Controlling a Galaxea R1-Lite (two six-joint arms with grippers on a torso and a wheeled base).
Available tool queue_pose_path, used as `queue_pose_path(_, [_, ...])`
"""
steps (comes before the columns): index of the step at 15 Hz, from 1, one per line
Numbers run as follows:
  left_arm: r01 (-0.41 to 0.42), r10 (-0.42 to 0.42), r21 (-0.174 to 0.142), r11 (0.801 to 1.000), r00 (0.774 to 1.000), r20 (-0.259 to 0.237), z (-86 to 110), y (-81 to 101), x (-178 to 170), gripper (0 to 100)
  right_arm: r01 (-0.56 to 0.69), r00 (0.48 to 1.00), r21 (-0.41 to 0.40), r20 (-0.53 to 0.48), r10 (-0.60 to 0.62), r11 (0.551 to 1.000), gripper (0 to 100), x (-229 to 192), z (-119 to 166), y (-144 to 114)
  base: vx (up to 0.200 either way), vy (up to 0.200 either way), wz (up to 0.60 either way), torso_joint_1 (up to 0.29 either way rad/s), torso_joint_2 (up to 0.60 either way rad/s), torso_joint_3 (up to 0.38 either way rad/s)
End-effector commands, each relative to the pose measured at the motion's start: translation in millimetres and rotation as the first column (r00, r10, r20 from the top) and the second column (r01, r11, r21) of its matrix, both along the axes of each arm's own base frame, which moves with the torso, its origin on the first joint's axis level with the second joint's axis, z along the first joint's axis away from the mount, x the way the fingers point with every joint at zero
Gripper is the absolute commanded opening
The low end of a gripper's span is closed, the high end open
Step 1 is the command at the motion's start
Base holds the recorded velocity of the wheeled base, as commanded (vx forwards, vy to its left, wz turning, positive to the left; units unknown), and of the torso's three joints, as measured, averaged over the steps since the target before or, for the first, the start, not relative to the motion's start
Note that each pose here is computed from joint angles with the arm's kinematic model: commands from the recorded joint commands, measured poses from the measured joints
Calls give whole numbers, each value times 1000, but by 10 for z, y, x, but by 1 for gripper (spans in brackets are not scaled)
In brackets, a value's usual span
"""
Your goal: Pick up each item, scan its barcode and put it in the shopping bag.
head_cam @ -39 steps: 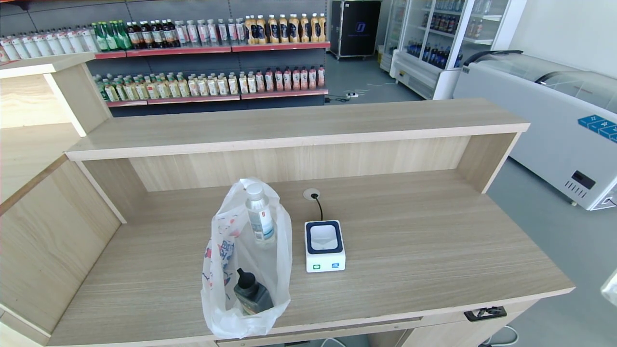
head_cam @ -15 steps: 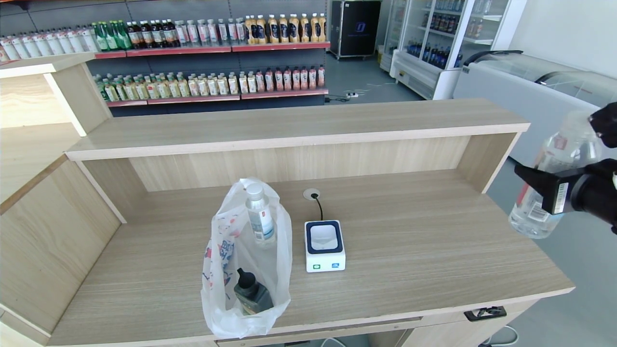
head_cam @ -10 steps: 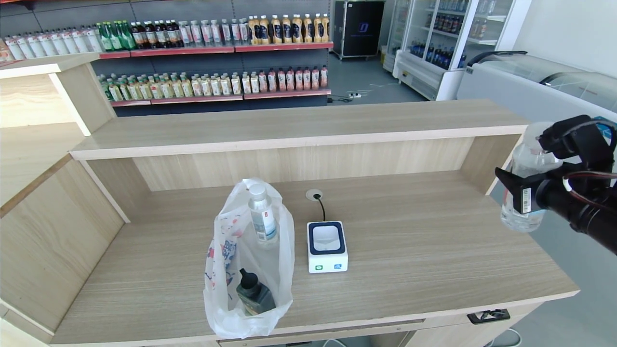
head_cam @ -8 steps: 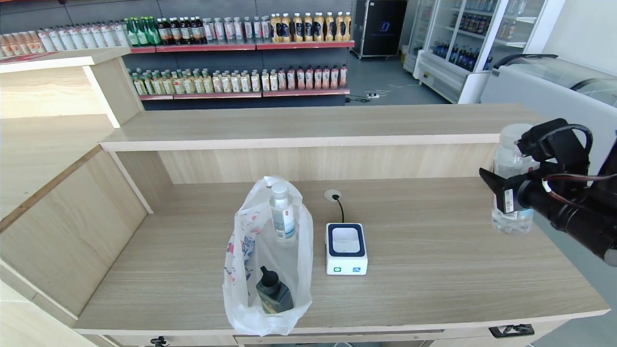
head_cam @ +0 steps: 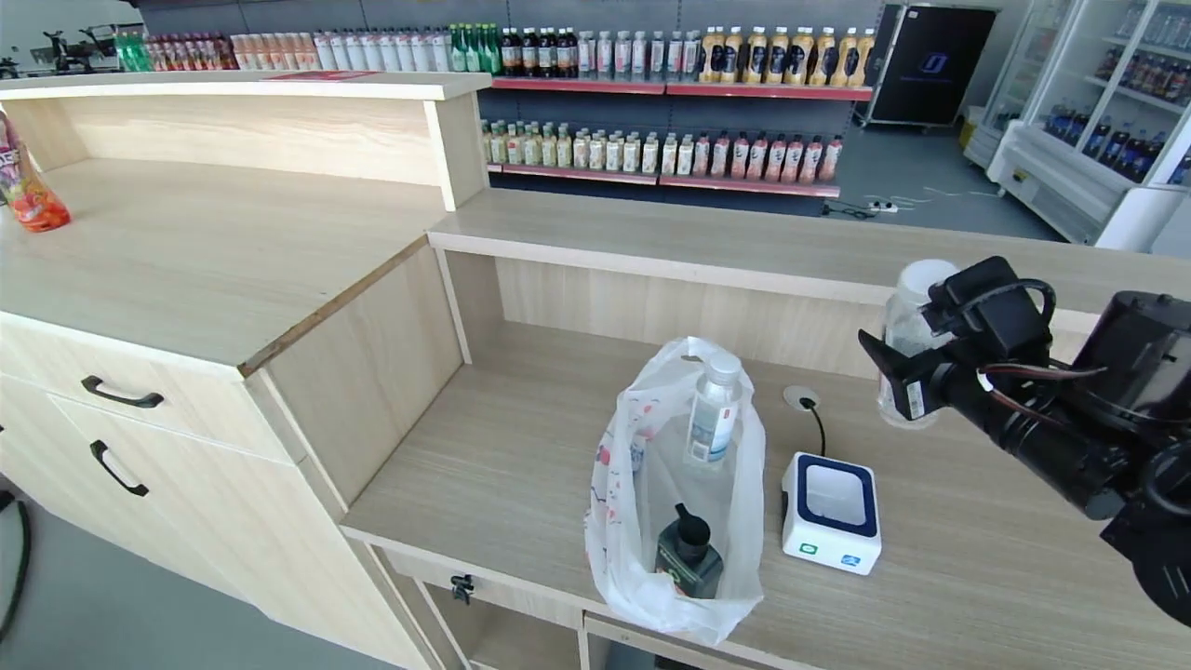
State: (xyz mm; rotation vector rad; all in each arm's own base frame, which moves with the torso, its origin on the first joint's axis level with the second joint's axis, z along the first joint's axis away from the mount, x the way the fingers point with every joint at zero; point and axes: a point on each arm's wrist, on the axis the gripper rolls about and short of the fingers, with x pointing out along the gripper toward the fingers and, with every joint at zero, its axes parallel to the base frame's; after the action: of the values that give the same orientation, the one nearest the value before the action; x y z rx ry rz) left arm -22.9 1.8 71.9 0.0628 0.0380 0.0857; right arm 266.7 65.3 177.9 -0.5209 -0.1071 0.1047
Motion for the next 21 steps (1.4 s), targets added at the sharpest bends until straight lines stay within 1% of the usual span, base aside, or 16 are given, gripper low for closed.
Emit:
queue_pose_path(1, [-1, 1, 0, 1000, 1000, 0, 0, 0, 0, 100, -29, 1000, -47, -10, 29, 998, 0, 77, -145, 48, 0, 0, 0, 0, 0, 0])
queue_pose_path(4, [-1, 1, 0, 1000, 1000, 0, 0, 0, 0, 100, -86, 996, -121, 25, 89, 989, 0, 142, -215, 72, 0, 0, 0, 0, 0, 0])
queue_pose_path(9, [-1, 1, 1, 1000, 1000, 0, 0, 0, 0, 100, -125, 990, -129, 51, 133, 984, 0, 274, -403, 125, 0, 0, 0, 0, 0, 0])
queue_pose_path(11, [-1, 1, 0, 1000, 1000, 0, 0, 0, 0, 100, -150, 985, -151, 62, 160, 977, 0, 327, -489, 137, 0, 0, 0, 0, 0, 0])
queue_pose_path(16, [-1, 1, 0, 1000, 1000, 0, 0, 0, 0, 100, -153, 988, -159, -19, 152, 975, 0, 393, -724, 106, 0, 0, 0, 0, 0, 0])
queue_pose_path(21, [-1, 1, 1, 1000, 1000, 0, 0, 0, 0, 100, -172, 984, -161, -67, 163, 972, 0, 470, -908, 122, 0, 0, 0, 0, 0, 0])
